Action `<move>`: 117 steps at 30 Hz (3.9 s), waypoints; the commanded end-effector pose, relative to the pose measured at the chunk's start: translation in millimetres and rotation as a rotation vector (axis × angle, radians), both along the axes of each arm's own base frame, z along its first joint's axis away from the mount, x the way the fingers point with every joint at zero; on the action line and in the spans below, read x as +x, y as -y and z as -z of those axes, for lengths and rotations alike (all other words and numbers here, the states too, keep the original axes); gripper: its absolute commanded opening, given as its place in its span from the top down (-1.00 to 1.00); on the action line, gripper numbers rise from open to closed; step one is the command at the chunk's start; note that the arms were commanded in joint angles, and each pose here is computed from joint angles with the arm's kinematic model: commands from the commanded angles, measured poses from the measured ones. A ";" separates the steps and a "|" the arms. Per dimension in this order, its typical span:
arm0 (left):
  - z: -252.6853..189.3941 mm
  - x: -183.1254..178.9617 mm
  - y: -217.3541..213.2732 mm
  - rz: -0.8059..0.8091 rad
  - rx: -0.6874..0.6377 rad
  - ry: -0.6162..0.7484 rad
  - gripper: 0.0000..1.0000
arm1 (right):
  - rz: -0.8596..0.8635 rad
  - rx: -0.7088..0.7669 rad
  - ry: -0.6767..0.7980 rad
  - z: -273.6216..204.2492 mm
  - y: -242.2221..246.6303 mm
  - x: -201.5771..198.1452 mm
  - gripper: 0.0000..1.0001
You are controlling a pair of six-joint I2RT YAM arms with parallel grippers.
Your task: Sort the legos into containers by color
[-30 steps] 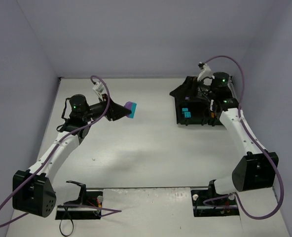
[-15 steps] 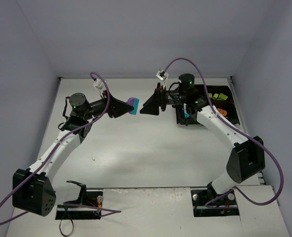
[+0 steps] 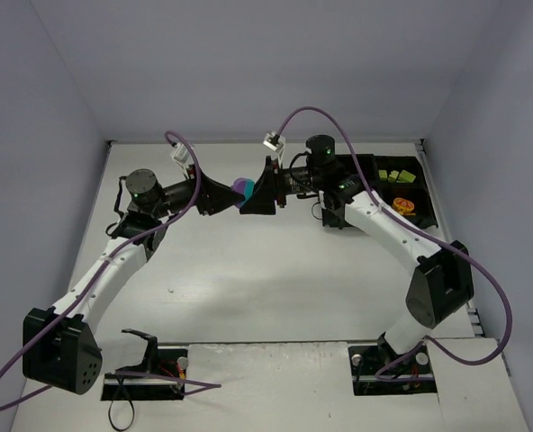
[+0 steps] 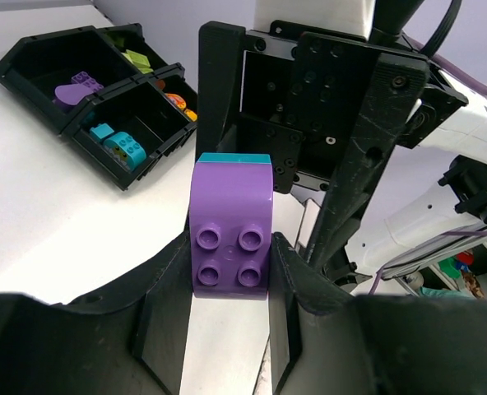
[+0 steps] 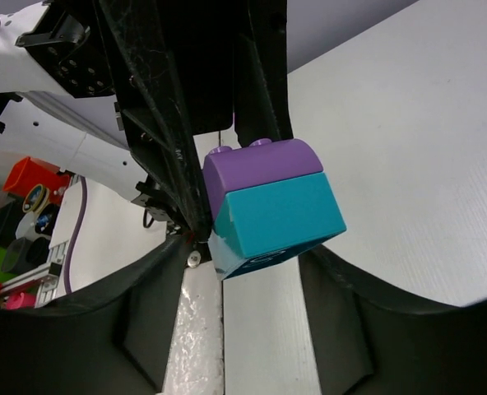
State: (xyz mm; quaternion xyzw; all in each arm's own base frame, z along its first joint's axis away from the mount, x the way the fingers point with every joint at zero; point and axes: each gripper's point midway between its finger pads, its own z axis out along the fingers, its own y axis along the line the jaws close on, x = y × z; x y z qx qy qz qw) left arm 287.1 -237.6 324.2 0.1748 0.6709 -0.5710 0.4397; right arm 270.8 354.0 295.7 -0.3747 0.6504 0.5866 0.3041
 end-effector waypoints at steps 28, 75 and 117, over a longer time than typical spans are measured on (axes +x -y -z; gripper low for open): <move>-41.7 -15.1 2.7 0.083 0.003 0.156 0.87 | 0.020 0.026 0.081 4.3 40.1 2.1 1.00; 17.4 -15.6 -32.6 -0.121 0.319 0.215 0.77 | 1.208 -0.475 -0.349 111.8 236.0 158.2 -0.11; 14.2 -1.2 -22.2 -0.178 0.546 0.562 0.68 | 0.372 -0.041 -0.247 -18.8 -34.1 21.7 0.58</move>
